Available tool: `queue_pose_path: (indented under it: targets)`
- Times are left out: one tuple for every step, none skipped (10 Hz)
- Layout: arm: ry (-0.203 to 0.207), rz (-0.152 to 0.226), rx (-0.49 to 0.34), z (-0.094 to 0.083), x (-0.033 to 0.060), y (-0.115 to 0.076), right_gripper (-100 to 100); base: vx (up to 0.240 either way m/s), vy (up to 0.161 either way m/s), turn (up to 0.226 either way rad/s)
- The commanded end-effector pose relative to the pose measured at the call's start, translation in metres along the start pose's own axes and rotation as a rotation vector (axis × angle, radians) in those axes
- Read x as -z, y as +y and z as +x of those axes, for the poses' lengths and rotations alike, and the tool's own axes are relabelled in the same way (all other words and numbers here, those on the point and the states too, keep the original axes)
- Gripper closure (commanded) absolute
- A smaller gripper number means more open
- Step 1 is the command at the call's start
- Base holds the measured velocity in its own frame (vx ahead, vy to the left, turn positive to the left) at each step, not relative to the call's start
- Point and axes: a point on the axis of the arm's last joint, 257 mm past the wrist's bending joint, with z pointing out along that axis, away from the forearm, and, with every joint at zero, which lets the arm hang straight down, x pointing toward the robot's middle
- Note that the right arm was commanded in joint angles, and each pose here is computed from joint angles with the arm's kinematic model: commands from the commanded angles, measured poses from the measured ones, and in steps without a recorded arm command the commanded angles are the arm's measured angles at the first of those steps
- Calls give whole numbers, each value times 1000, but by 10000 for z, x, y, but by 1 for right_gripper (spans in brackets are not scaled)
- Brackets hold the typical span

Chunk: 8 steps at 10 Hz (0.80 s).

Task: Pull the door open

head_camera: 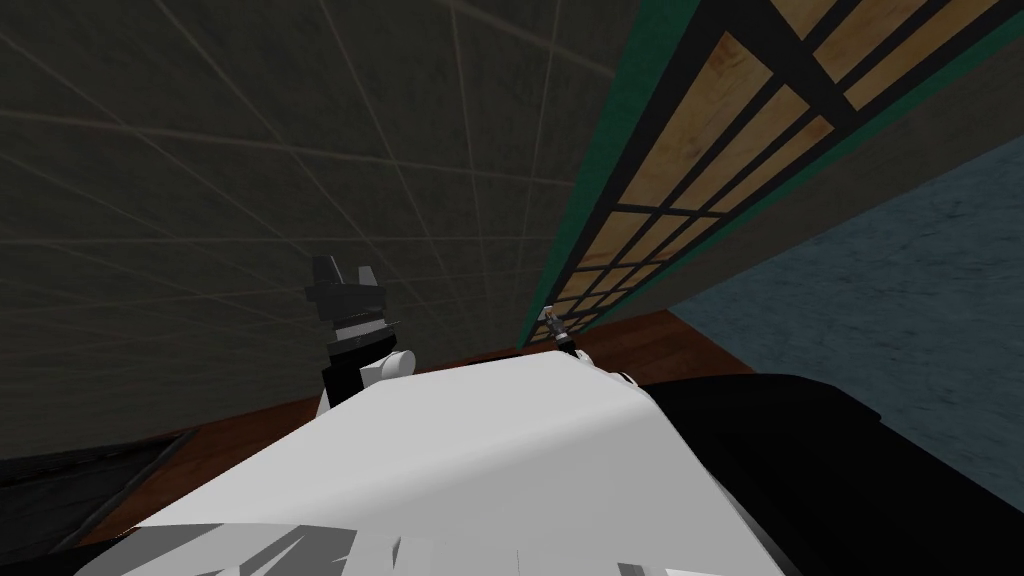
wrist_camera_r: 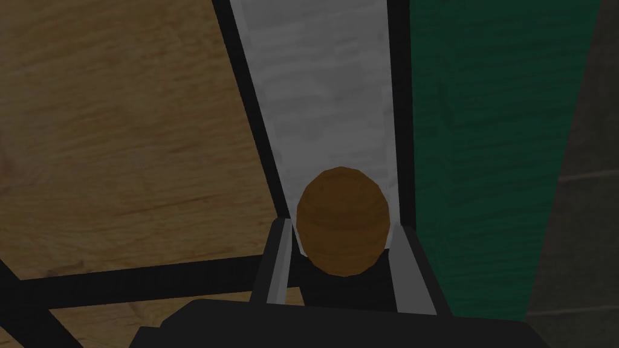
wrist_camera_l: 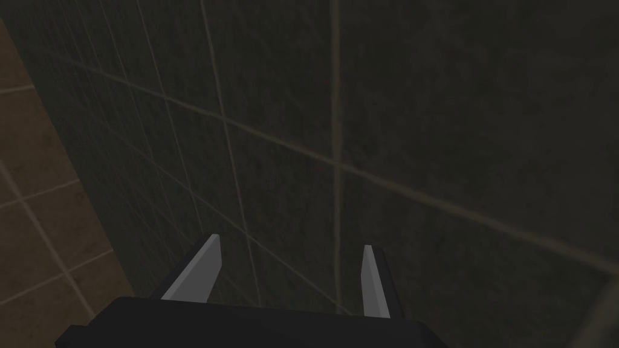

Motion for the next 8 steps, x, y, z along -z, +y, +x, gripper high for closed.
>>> queue_pose_path:
  targets:
    - [-5, 4, -55, 3, -10, 13, 100, -53, -29, 69]
    - [-8, 7, -81, -3, -18, 13, 100, -57, -36, 85]
    - [-11, 10, -107, -9, -26, 12, 100, -52, -27, 62]
    - [-15, 12, -134, -15, -33, 12, 100, -55, -25, 42]
    - [-18, 15, -160, -21, -41, 12, 100, -53, -21, 55]
    - [-22, 17, -186, -27, -49, 12, 100, -49, -27, 59]
    - [-26, 20, -219, -33, -58, 11, 100, -54, -31, 61]
    - [-30, 23, -253, -40, -67, 11, 100, -55, -35, 101]
